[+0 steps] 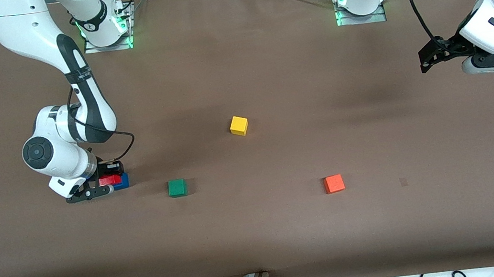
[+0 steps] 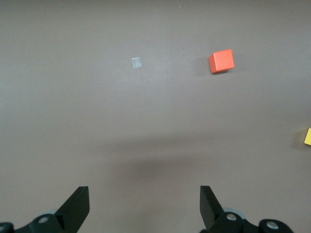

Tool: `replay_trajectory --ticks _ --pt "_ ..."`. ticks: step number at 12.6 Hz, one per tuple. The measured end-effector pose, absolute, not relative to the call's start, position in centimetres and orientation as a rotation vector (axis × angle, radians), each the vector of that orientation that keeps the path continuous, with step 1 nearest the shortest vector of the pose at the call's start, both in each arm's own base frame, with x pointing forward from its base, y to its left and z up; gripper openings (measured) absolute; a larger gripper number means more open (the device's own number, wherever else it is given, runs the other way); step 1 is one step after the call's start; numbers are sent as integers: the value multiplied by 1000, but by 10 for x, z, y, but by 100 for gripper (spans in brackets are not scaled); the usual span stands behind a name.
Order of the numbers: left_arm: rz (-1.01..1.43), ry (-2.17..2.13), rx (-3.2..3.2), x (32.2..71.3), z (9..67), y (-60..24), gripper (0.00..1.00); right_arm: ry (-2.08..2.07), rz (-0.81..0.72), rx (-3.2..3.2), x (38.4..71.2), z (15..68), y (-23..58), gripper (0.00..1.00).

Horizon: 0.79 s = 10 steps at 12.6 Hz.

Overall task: Pass red block to right arm, stack on blue
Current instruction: 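Lower the red cube onto the blue cube with the right gripper, then open the right gripper to release the red cube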

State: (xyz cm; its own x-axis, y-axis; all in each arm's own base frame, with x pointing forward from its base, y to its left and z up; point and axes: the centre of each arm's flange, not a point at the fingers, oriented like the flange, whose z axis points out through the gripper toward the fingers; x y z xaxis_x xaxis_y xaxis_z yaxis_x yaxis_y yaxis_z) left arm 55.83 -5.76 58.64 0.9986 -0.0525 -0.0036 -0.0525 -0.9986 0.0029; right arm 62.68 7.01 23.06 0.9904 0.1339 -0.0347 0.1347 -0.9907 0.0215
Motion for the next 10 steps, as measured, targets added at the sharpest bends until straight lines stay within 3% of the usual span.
replay_trajectory --ticks 10 --pt "10 -50 3182 551 591 -44 100 217 -19 3107 628 231 73 56"
